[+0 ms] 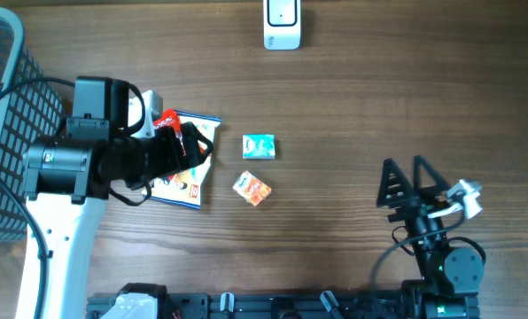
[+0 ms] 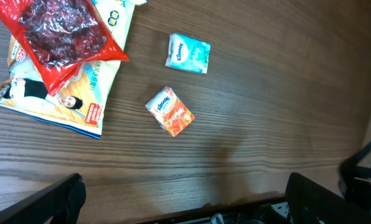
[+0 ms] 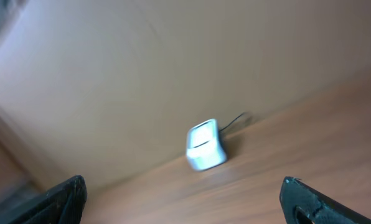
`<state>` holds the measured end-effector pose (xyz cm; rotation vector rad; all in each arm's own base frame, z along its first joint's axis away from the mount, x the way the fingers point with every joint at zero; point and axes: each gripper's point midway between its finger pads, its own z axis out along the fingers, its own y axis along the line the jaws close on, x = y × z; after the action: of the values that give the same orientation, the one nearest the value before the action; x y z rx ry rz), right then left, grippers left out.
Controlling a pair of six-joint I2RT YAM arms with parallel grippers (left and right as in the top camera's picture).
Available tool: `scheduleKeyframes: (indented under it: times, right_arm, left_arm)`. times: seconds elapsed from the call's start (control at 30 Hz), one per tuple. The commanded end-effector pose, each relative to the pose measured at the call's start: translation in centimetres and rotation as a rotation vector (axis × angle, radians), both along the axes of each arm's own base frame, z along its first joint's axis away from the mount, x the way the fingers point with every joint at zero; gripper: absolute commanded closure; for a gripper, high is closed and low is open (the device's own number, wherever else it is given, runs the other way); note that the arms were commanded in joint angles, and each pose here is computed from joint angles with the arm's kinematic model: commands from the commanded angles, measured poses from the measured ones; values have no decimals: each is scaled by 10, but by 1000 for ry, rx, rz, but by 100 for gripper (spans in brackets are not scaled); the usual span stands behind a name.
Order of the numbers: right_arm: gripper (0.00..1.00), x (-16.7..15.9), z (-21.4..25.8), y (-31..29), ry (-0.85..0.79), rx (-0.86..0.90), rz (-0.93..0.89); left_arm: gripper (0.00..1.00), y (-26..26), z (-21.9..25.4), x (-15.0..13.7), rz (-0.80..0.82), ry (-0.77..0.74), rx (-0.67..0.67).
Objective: Scan the item barcode
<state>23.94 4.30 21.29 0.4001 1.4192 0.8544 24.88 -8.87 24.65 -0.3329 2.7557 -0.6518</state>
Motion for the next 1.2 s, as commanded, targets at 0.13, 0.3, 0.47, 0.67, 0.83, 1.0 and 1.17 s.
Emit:
scheduleKeyframes:
  times: [0.13,0.3,0.47,0.67,0.83,1.0,1.17]
  right_arm:
    - [0,-27,57,28,-75,446,306]
    - [0,-34,102,33,-158,184,267]
    - [0,-1,131,48,-6,-124,285]
    - [0,53,128,101,279,-331,628]
    - [0,74,68,164,516,-470,835]
    - [0,95,-6,205,712,-470,887]
    - [0,115,-71,216,793,-503,928]
  left_arm:
    - [0,0,-3,-1,-7,4,8]
    - [0,0,-3,-1,-7,4,8]
    - [0,0,-3,-1,-7,5,8]
    - [0,0,-3,-1,-7,5,8]
    - [0,0,-3,-1,-7,4,8]
    - [0,0,-3,-1,-7,5,8]
    - [0,0,-3,-1,-7,5,8]
